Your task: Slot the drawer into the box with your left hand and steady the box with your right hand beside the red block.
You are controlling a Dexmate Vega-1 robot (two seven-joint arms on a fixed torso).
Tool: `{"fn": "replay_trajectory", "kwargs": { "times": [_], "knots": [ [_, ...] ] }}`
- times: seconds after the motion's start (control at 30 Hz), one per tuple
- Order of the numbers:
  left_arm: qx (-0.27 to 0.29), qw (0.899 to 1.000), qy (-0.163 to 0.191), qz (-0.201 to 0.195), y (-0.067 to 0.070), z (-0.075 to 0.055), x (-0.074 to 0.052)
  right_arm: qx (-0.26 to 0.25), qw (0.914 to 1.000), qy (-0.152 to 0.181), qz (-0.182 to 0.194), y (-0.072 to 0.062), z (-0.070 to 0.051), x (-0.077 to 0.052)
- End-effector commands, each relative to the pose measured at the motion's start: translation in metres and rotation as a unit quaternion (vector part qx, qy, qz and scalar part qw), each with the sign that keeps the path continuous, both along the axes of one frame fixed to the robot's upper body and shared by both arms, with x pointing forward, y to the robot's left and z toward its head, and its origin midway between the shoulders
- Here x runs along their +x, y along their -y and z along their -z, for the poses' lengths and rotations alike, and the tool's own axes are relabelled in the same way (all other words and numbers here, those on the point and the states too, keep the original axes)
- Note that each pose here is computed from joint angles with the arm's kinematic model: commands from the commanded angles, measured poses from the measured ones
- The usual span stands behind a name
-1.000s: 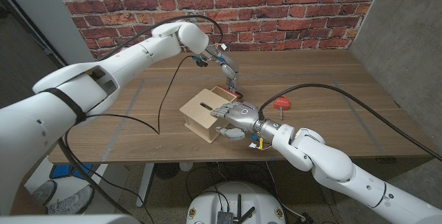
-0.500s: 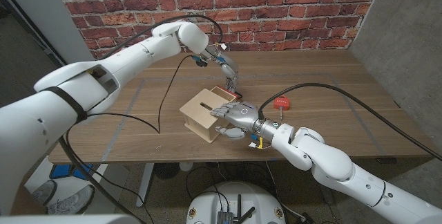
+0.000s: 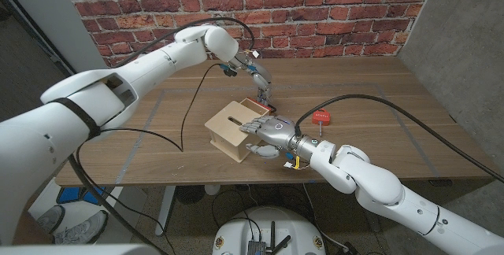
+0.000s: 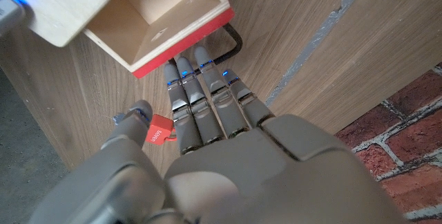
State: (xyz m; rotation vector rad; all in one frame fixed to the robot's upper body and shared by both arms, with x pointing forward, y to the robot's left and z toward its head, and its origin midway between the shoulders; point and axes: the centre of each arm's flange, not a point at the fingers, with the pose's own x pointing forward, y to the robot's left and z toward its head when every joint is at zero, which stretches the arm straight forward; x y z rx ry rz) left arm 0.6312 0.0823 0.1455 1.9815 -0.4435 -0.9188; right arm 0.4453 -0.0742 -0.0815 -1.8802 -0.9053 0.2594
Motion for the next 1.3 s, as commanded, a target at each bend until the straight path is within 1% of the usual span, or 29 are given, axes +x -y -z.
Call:
{"fn": "replay_trajectory", "kwargs": {
  "times": [0.03, 0.4, 0.63, 1.3],
  "knots": [
    [0.001, 1.0, 0.005, -0.004, 0.0023, 0.0013, 0.002, 0.001, 1.0, 0.0, -0.001, 0.0013, 0.0, 0.0003],
    [0.003, 1.0, -0.023, -0.013, 0.0033, 0.0088, 0.0061, 0.003, 1.0, -0.001, -0.001, 0.0023, -0.0007, 0.0007],
    [0.006, 1.0, -0.025, -0.012, 0.0041, 0.0107, 0.0057, 0.003, 1.0, 0.001, -0.001, 0.0033, -0.0018, 0.0009],
    [0.003, 0.999, -0.032, -0.016, 0.0059, 0.0097, 0.0013, 0.007, 1.0, -0.003, -0.001, 0.0079, -0.0026, 0.0017]
  ]
}}
